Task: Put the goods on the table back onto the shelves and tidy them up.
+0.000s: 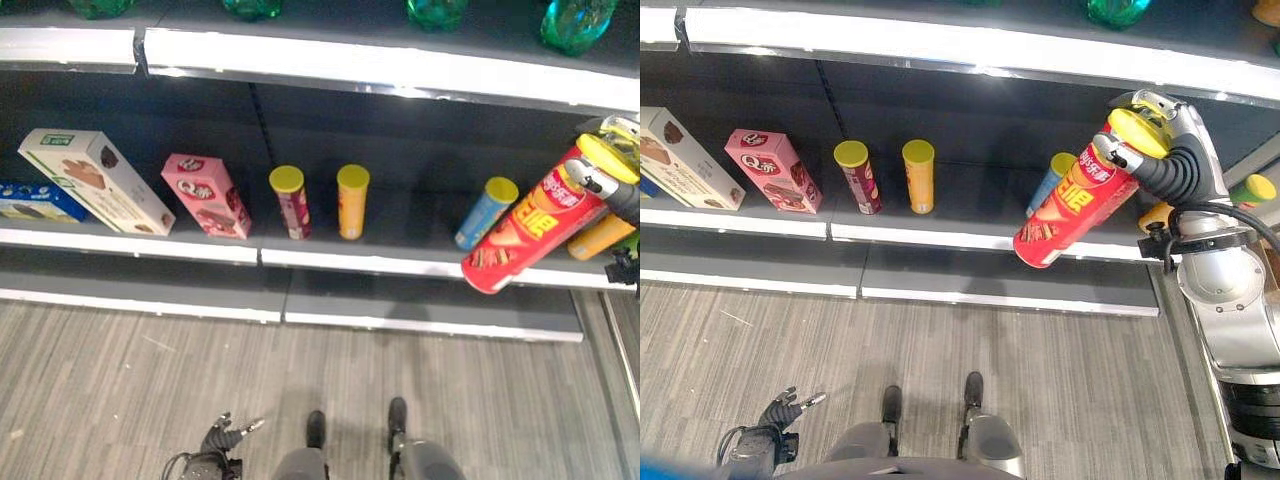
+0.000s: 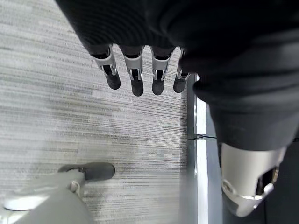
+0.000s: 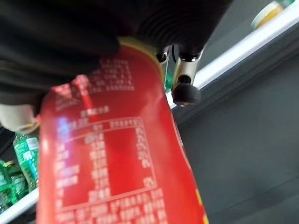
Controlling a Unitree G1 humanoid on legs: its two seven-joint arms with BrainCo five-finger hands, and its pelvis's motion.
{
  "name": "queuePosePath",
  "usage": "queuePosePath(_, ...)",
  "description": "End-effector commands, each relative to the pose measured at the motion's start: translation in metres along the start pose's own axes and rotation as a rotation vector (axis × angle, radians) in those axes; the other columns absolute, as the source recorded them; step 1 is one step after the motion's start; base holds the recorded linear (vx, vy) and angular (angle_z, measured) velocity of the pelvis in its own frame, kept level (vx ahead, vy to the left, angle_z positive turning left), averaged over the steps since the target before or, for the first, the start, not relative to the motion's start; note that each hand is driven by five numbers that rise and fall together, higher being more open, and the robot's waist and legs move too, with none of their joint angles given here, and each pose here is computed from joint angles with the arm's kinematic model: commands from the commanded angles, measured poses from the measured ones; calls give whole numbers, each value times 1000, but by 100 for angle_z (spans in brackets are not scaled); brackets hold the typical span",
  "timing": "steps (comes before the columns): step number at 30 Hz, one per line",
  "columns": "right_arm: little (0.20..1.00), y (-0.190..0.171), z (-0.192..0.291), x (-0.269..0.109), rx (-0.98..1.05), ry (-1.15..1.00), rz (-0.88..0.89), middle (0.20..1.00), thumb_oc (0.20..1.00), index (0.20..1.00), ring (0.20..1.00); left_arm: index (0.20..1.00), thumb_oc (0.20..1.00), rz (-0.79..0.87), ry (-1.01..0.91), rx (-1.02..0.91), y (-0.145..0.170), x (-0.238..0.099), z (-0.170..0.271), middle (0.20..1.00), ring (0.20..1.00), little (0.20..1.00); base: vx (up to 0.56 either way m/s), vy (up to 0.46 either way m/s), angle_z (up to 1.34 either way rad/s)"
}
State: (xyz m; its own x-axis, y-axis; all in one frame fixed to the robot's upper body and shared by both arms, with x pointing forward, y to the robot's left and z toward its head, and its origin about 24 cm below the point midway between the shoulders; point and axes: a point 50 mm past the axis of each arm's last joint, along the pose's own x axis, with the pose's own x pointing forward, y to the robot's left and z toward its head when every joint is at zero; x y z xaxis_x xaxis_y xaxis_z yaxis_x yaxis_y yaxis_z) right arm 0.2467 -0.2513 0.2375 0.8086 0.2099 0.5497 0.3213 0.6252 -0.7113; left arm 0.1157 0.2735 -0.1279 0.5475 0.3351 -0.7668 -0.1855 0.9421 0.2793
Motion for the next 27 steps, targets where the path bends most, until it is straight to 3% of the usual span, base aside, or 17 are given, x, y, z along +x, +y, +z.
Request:
queuePosePath(1,200,-4,21,9,20,-126,7,200,200,200,200,1000,1000,45,-4,80,17,1,1,1000,1000,1000,34,-38,8)
queuePosePath(13,200,51,-26,19,-181,54,228,200,200,200,200,1000,1000,56,43,92,16,-5,-16,1000,1000,1000,0,-18,13)
queuePosePath(20,200,65,-42,28,-188,137,198,200,200,200,200,1000,1000,62,73,83,14,-7,-25,1000,1000,1000,15,3,23)
queuePosePath(27,200,57,-49,38,-261,165,115,200,200,200,200,1000,1000,64,55,52,12,-7,-21,1000,1000,1000,0,4,8)
